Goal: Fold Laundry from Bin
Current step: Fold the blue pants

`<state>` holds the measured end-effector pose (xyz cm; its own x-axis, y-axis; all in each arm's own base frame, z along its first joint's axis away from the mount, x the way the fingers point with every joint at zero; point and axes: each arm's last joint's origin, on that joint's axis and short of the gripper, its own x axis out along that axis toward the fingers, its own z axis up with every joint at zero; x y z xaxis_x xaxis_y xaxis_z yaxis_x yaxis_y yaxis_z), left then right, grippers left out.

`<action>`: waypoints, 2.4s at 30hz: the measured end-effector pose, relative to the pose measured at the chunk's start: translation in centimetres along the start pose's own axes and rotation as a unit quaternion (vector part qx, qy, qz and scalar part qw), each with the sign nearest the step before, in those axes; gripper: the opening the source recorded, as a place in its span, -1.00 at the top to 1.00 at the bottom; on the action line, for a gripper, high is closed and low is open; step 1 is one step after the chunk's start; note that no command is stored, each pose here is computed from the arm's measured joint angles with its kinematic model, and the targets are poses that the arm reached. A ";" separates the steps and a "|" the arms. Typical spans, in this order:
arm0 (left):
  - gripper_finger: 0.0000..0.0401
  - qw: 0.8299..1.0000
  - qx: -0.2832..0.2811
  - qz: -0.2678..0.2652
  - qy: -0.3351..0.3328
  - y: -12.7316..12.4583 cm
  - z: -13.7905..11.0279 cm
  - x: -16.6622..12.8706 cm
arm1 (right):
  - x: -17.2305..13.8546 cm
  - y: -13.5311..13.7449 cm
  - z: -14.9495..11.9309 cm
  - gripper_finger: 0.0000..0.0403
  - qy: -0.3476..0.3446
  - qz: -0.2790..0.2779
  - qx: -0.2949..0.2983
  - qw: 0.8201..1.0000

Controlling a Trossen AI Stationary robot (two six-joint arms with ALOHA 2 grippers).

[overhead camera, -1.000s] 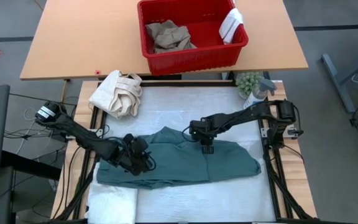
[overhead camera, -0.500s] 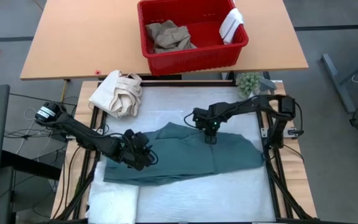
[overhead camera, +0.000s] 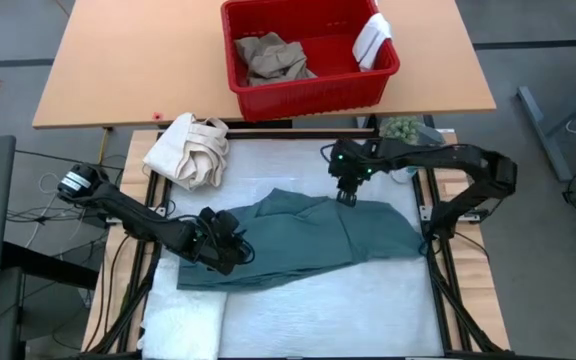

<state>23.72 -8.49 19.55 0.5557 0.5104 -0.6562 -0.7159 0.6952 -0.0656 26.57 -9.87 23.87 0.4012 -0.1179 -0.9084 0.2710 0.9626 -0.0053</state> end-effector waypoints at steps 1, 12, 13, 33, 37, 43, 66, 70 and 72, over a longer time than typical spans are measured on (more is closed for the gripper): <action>0.29 1.000 0.000 0.002 0.001 -0.2 -0.2 0.3 | -0.2 0.5 0.2 0.44 -0.014 0.022 -0.007 1.000; 0.29 0.994 0.007 -0.051 0.100 -3.6 -4.4 5.0 | 4.6 4.8 1.8 0.71 -0.024 0.112 -0.085 0.990; 0.29 0.993 0.002 -0.045 0.110 -3.6 -4.8 5.3 | 5.3 5.1 1.7 0.73 -0.015 0.114 -0.088 0.989; 0.29 0.981 -0.007 -0.066 0.182 -3.9 -6.2 3.7 | 10.2 2.4 0.8 0.87 0.061 0.056 -0.057 0.995; 0.29 0.989 -0.008 -0.033 0.144 -2.7 -3.6 3.7 | 10.0 1.7 0.8 0.89 0.061 0.030 -0.054 0.996; 0.29 0.991 -0.013 -0.032 0.130 -1.3 0.2 2.7 | 9.8 1.6 0.9 0.83 0.056 0.037 -0.068 0.995; 0.29 0.985 0.095 0.027 0.144 2.4 -1.0 2.3 | 0.7 0.1 -3.8 0.24 0.189 -0.027 0.115 0.975; 0.29 0.978 0.116 -0.006 0.176 2.7 -2.8 2.5 | 1.3 0.4 -6.7 0.04 0.221 -0.061 0.231 0.946; 0.29 0.971 0.136 -0.016 0.197 3.2 -3.7 2.7 | 1.6 0.7 -8.1 0.00 0.232 -0.074 0.269 0.932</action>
<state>21.36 -6.83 14.79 0.3326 0.2918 -0.8968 -0.5329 0.8427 0.0765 20.27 -7.43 19.04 -0.0622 -0.0010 -0.9981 0.7428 0.6679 -0.0470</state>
